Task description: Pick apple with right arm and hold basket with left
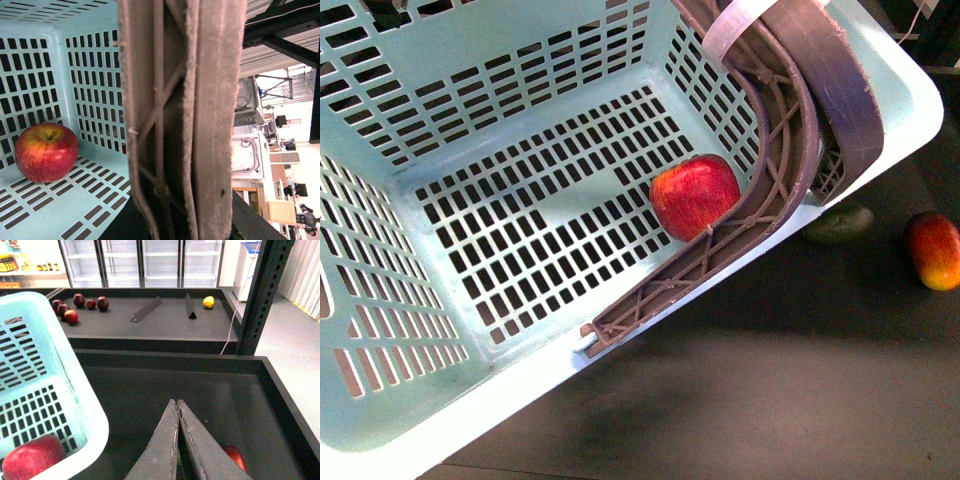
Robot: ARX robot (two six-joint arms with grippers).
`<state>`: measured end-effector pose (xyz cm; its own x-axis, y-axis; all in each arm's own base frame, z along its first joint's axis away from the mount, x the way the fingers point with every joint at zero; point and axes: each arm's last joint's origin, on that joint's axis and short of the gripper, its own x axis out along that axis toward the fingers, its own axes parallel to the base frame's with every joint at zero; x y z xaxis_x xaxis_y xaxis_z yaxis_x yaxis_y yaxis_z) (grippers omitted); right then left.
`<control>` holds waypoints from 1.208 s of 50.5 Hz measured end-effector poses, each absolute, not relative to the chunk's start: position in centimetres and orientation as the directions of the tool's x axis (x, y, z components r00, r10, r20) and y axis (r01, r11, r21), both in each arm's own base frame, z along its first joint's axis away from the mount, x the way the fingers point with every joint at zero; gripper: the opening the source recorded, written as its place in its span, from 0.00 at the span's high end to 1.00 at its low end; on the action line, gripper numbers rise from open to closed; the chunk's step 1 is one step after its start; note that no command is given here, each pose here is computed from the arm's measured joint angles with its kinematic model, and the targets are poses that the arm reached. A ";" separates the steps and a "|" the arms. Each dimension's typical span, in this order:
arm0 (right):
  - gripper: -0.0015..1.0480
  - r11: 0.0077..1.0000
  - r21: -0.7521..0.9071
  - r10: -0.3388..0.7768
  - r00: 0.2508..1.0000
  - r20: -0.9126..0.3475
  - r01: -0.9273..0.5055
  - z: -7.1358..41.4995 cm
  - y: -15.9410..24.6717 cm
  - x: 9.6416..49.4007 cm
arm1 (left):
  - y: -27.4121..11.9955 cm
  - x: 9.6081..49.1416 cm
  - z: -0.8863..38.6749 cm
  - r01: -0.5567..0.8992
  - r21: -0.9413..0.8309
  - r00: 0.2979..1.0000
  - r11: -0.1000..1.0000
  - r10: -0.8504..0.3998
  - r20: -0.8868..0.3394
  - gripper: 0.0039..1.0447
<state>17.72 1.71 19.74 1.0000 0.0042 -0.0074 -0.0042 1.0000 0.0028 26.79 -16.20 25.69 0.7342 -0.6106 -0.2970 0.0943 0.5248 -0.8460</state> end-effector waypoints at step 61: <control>0.98 1.000 0.003 0.003 1.000 0.018 -0.003 17.3 0.0 11.8 | -16.2 26.8 25.7 0.096 -0.845 0.734 0.526 -0.611 -0.297 0.84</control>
<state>11.75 0.04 17.25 0.9998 0.0031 0.0177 -0.0031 1.0000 0.0029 26.79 -16.20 25.69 0.7342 -0.6106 -0.2970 0.0958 0.5261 -0.8450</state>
